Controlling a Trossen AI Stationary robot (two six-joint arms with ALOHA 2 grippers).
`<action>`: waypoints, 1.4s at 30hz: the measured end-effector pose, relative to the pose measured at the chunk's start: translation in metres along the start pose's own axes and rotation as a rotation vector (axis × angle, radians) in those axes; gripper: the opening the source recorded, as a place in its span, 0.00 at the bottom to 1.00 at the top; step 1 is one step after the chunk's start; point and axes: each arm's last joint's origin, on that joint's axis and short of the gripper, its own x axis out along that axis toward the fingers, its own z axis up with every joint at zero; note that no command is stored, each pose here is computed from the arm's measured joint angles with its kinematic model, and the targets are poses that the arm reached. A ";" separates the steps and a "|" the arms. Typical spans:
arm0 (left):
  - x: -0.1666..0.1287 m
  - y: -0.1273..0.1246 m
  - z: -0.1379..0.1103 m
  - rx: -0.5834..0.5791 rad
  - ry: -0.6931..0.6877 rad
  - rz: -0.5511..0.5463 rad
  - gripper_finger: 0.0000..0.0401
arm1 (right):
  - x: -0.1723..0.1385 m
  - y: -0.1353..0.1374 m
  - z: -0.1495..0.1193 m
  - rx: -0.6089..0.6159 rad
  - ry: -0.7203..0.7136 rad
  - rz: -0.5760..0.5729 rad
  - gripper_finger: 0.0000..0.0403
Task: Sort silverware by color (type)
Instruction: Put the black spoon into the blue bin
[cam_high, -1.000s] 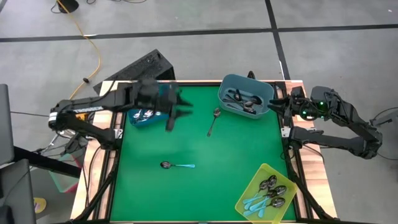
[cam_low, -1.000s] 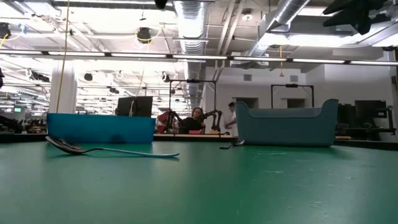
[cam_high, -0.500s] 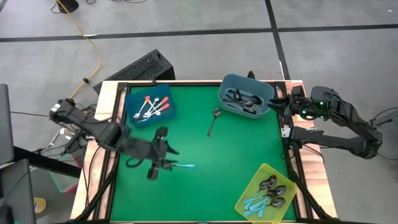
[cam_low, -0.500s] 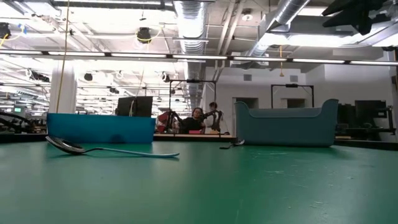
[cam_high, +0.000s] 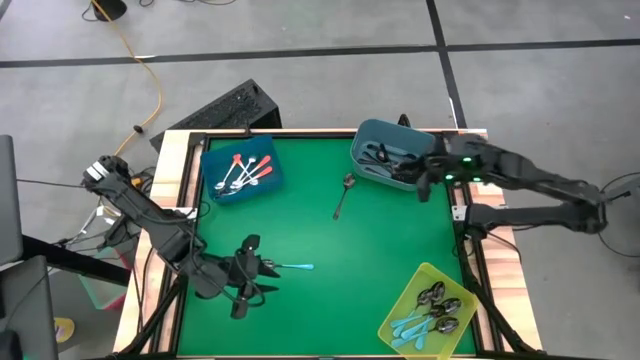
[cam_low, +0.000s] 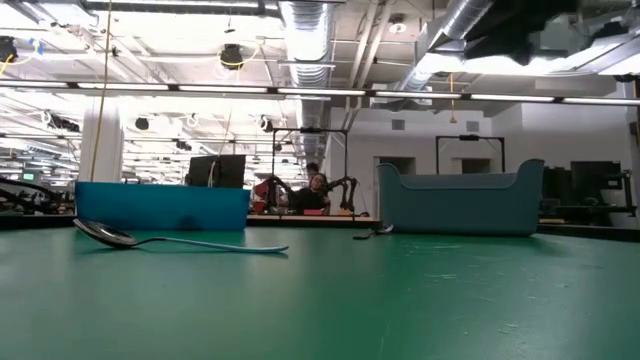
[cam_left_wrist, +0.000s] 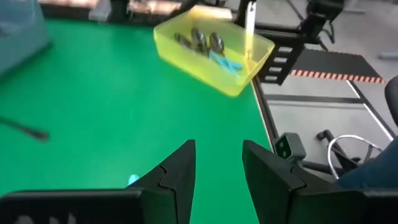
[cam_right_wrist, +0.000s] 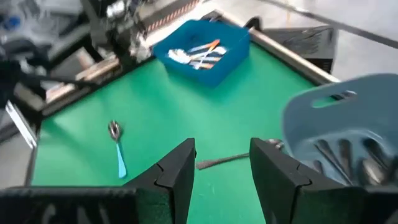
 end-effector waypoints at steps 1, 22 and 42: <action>0.002 0.001 -0.004 -0.019 0.008 0.002 0.29 | 0.008 0.002 0.001 -0.021 0.009 0.009 0.41; 0.003 0.002 -0.015 -0.156 -0.037 0.106 0.29 | 0.176 0.028 -0.037 0.299 0.349 -0.168 0.38; -0.001 -0.003 -0.020 -0.111 -0.008 0.096 0.29 | 0.245 0.086 -0.024 -0.768 0.795 0.016 0.33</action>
